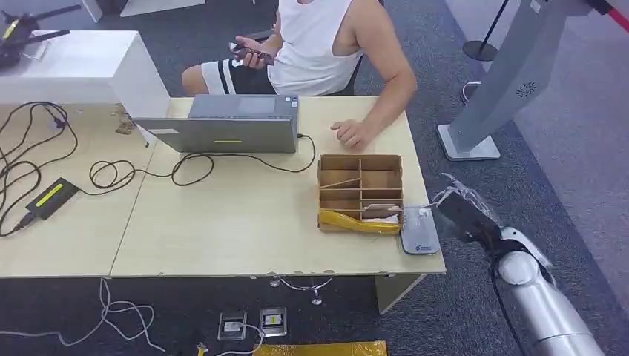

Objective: Pass the card to the sensor for recognition and then transmit it.

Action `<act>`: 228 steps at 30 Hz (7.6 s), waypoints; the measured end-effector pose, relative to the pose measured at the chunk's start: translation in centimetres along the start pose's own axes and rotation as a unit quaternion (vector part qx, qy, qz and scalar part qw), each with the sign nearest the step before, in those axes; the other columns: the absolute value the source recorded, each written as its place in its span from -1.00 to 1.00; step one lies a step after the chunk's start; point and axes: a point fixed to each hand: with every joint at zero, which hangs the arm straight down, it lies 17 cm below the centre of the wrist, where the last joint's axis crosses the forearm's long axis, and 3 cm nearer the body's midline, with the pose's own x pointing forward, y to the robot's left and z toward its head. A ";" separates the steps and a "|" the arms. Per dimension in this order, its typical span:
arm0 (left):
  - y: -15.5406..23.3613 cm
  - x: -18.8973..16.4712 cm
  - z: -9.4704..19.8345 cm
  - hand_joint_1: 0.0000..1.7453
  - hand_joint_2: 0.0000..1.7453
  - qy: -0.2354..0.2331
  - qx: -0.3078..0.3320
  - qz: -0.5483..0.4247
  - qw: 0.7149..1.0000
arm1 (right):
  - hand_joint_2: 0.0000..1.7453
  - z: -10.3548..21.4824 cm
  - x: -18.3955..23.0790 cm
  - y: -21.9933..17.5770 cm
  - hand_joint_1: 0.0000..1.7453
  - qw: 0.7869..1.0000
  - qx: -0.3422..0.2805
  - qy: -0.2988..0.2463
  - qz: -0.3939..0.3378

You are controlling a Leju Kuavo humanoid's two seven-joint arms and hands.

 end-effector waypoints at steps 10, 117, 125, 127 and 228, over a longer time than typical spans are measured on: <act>0.0 -0.1 0.0 -1.00 -1.00 0.000 0.000 -0.002 1.000 | 1.00 0.9 -0.8 2.4 1.00 1.000 0.022 0.014 -0.003; 0.1 5.3 -0.1 -1.00 -1.00 -0.050 -0.017 -0.075 0.996 | 1.00 -12.0 20.3 -24.2 1.00 0.934 -0.187 -0.133 0.273; -0.1 5.6 -0.1 -1.00 -1.00 -0.051 -0.019 -0.078 0.995 | 1.00 -13.6 19.7 -22.4 1.00 0.934 -0.157 -0.112 0.300; -0.1 5.7 -0.1 -1.00 -1.00 -0.051 -0.019 -0.078 0.995 | 1.00 -13.9 19.6 -22.2 1.00 0.935 -0.151 -0.108 0.301; 0.0 2.4 -0.1 -1.00 -1.00 -0.025 -0.011 -0.067 0.997 | 1.00 -2.5 11.1 0.6 -1.00 0.979 -0.055 -0.089 0.174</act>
